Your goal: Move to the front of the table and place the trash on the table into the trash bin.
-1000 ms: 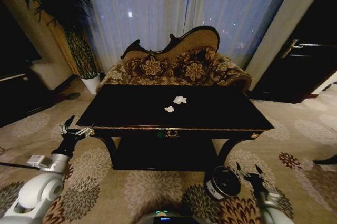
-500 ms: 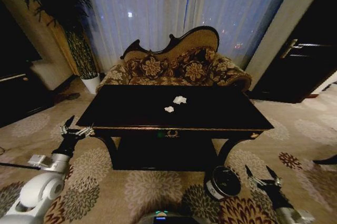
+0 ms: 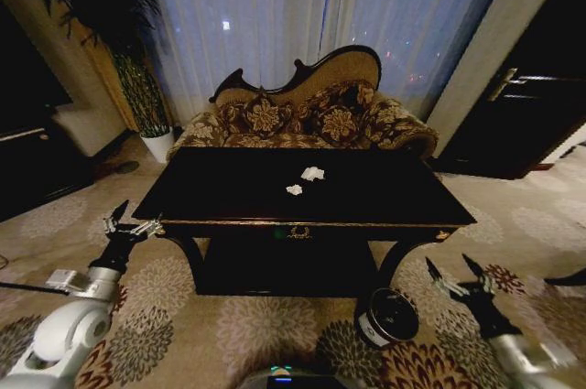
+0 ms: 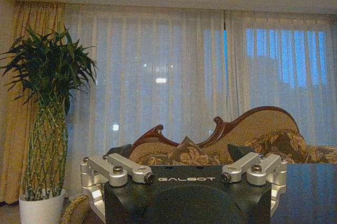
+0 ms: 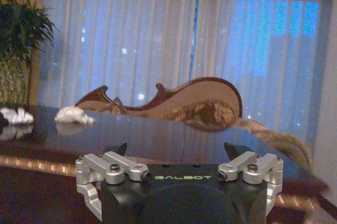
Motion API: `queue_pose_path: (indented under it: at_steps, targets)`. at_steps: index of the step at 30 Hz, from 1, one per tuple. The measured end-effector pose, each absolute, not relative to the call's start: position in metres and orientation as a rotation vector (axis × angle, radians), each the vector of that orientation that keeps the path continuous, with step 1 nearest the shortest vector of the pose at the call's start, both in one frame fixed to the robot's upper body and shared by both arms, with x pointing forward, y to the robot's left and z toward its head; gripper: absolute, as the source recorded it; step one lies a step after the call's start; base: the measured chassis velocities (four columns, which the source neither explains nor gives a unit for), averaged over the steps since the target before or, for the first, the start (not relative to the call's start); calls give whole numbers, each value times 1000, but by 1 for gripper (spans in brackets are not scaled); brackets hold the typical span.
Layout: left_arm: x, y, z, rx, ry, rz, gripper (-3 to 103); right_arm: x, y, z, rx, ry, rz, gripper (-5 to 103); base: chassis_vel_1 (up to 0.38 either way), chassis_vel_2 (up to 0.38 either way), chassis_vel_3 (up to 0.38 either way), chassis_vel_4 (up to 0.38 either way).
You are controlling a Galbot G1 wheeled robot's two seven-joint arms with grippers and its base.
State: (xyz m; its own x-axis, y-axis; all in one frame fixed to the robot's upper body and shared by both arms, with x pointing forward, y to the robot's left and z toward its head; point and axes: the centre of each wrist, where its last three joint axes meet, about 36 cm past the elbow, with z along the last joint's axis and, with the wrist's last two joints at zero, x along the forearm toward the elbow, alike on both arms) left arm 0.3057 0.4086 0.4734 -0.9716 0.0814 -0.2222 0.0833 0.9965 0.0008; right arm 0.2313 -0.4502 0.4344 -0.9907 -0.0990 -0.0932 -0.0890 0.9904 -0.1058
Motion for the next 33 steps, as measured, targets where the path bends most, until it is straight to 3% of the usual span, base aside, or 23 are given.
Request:
queue_pose_path:
  at_steps: [13,33]
  targets:
    - [298,405,470,118,2917,-8,100,291,-394,485,-360,3006,-258,100,0,0,0,0]
    - [287,407,479,149,2937,44,100,365,-361,494,-575,2984,-309,100,0,0,0,0]
